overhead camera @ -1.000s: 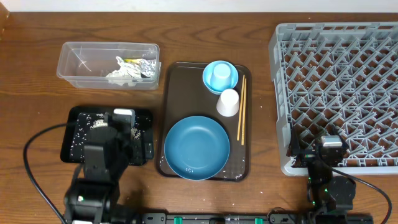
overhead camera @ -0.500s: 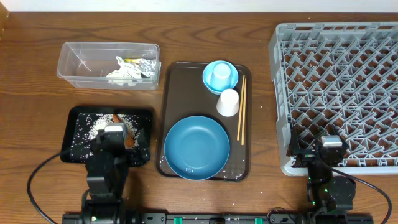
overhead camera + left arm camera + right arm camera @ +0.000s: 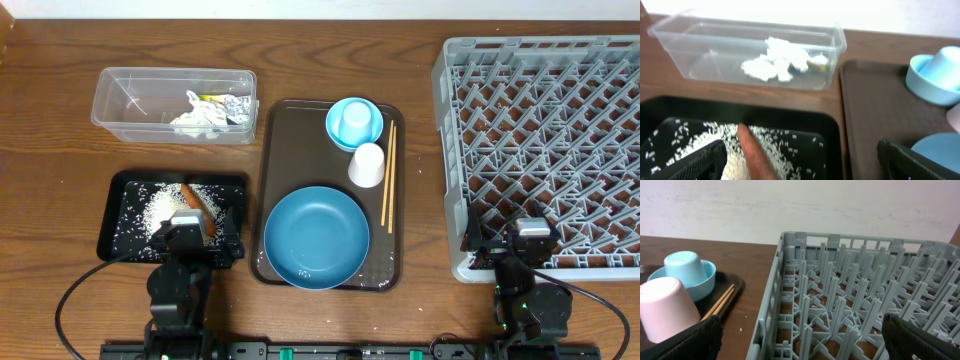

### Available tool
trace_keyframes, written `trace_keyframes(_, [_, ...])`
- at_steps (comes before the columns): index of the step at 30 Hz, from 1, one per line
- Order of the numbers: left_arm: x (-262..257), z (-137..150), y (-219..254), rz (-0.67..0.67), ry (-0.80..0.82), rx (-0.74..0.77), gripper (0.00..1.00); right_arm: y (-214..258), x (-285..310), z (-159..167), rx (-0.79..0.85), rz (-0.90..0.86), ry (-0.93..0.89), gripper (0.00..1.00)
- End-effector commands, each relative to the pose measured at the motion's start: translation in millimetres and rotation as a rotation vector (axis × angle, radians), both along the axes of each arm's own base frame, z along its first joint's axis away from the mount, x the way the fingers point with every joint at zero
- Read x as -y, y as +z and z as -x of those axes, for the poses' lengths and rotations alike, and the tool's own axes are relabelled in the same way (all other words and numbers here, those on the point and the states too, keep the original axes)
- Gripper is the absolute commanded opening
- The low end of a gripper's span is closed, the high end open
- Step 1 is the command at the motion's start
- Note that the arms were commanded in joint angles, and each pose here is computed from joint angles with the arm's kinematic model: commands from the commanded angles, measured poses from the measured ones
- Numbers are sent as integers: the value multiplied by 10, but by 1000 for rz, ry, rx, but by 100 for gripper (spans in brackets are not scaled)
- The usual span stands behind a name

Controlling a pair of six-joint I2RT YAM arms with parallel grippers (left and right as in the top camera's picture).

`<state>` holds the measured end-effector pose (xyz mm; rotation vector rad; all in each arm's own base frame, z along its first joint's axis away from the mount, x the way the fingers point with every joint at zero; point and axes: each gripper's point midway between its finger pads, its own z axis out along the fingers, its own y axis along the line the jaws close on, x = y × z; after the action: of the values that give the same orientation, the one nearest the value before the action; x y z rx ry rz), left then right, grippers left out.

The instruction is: Sort waste into correct bins and load items into the dishwasher rack

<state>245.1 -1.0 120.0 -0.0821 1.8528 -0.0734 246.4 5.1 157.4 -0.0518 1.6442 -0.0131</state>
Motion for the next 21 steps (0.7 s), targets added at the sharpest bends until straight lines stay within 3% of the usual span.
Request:
trace_keyframes(1, [-26,3,-48,-1,13,24,98,-12,12,1,-2,-3,-4,99])
trace_keyframes(12, [-65,14,186,-7,35,134,98,-12,12,1,-2,-3,-4,99])
trace_keyframes(21, [-65,12,177,-7,35,130,98,-12,12,1,-2,-3,-4,99])
